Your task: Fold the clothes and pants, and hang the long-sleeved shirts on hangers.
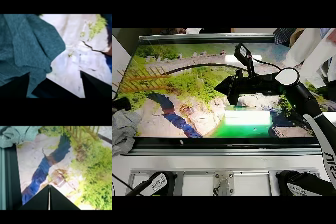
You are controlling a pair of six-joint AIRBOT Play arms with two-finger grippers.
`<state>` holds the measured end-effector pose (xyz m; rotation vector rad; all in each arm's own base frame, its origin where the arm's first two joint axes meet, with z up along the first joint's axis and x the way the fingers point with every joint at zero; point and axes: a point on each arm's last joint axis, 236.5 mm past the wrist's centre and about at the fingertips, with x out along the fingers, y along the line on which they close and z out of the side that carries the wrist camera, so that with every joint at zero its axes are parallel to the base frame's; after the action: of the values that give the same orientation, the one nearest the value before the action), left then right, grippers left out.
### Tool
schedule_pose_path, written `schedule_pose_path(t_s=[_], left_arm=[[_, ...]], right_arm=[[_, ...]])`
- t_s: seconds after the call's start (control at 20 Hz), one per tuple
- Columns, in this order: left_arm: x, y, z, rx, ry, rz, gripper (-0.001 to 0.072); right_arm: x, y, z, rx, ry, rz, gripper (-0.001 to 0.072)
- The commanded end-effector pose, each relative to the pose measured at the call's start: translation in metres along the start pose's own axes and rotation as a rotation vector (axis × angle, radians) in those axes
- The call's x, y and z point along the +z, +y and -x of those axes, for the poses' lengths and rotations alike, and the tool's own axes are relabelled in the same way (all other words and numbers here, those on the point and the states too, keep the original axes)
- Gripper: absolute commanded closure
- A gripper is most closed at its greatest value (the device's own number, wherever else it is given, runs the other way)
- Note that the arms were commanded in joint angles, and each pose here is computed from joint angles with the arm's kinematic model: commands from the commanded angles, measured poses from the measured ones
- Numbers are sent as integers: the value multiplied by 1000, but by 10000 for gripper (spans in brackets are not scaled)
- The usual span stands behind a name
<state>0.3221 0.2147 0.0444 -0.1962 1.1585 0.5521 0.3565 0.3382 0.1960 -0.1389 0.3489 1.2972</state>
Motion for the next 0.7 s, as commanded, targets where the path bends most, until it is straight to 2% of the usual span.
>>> schedule_pose_path(t_s=[0.0,0.55,0.6,0.65], left_arm=[[-30,45,-59,22,166,122,1],[-68,38,-151,29,342,55,7],[-69,36,-151,26,347,51,161],[-69,32,-150,24,351,45,446]], right_arm=[[0,0,0,1,1,0,691],[-1,0,-1,1,2,-2,691],[-1,0,-1,1,2,-2,691],[-1,0,-1,1,2,-2,691]])
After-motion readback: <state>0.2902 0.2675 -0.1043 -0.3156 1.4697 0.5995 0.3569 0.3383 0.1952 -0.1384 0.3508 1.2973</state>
